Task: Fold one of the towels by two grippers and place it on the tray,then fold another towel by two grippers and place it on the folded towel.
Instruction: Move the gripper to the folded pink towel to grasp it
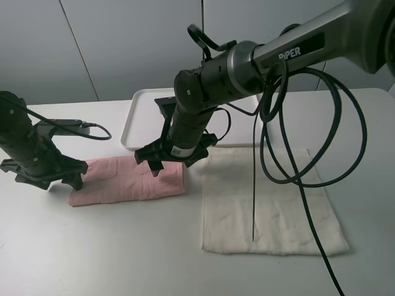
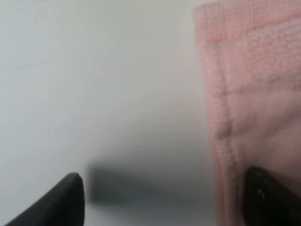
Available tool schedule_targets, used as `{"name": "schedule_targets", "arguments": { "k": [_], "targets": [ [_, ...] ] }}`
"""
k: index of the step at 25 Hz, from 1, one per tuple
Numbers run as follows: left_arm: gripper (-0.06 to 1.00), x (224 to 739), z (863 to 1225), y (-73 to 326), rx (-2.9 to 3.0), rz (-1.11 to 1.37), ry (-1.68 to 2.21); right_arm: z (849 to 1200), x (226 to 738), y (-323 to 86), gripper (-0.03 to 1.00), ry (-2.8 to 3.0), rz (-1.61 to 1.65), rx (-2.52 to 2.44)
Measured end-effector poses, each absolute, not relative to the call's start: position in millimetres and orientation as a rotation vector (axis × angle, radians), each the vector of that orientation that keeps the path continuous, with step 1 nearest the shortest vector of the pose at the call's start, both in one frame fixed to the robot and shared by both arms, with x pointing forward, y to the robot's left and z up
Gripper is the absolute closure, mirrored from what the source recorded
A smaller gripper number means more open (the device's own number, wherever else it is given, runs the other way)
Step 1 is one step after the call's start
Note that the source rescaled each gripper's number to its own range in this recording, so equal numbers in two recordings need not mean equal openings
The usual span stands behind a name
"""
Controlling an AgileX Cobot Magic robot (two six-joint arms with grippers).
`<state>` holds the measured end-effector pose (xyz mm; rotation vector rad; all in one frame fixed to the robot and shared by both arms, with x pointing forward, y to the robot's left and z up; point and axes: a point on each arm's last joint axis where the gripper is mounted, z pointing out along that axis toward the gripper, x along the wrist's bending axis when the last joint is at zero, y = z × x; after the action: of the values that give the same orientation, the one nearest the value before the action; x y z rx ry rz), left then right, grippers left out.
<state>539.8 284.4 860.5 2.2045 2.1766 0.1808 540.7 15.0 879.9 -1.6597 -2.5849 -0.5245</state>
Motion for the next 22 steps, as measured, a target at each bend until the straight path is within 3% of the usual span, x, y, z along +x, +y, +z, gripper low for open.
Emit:
{"name": "schedule_targets", "arguments": {
  "k": [5, 16, 19, 22],
  "targets": [
    [0.07, 539.6, 860.5, 284.4, 2.206, 0.180, 2.177, 867.2, 542.9, 13.4, 0.14, -2.586, -0.492, -1.668],
    [0.07, 539.6, 860.5, 284.5, 2.211, 0.181, 2.173, 858.6, 547.8, 12.9, 0.14, -2.538, -0.486, -1.705],
    [0.07, 539.6, 860.5, 284.5, 2.211, 0.181, 2.173, 858.1, 547.4, 13.5, 0.20, -2.521, -0.487, -1.712],
    [0.07, 539.4, 860.4, 284.5, 2.212, 0.180, 2.174, 856.7, 547.1, 13.6, 0.37, -2.519, -0.483, -1.711]
  ]
}}
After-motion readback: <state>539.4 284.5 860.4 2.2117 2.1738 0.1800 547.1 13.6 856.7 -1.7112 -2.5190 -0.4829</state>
